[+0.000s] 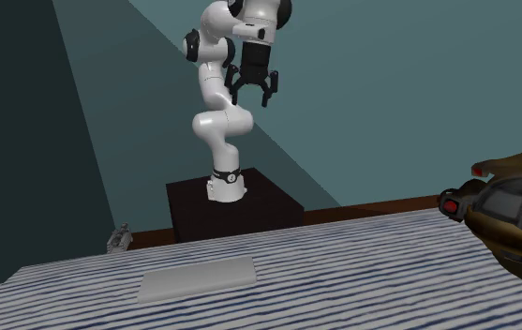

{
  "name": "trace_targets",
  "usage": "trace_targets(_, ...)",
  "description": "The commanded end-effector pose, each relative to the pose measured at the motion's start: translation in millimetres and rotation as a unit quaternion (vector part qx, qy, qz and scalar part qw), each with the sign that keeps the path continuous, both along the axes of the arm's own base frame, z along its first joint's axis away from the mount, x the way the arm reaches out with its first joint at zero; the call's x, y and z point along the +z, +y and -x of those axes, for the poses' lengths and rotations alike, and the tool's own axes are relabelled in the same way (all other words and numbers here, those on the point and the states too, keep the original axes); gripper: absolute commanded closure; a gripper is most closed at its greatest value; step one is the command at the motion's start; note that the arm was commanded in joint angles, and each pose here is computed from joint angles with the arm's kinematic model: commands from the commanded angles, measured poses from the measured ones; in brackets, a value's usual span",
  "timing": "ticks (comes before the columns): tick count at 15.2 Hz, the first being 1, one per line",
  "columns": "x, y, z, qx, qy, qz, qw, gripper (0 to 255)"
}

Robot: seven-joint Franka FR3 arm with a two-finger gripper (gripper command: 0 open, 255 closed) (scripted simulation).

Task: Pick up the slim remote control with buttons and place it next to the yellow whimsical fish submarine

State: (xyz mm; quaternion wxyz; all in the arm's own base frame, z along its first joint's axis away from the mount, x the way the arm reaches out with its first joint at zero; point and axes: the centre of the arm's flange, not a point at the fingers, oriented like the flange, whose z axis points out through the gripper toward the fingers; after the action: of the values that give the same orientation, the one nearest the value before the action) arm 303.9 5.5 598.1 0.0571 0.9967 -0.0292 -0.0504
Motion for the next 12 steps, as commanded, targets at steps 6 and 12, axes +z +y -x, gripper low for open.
trace_targets(6, -30.8, -55.6, -15.3, 0.085, -0.003, -0.010, 0.9964, 0)
trace_targets(12, -68.9, -116.9, -45.9, 0.185, -0.006, -0.022, 0.9825, 0)
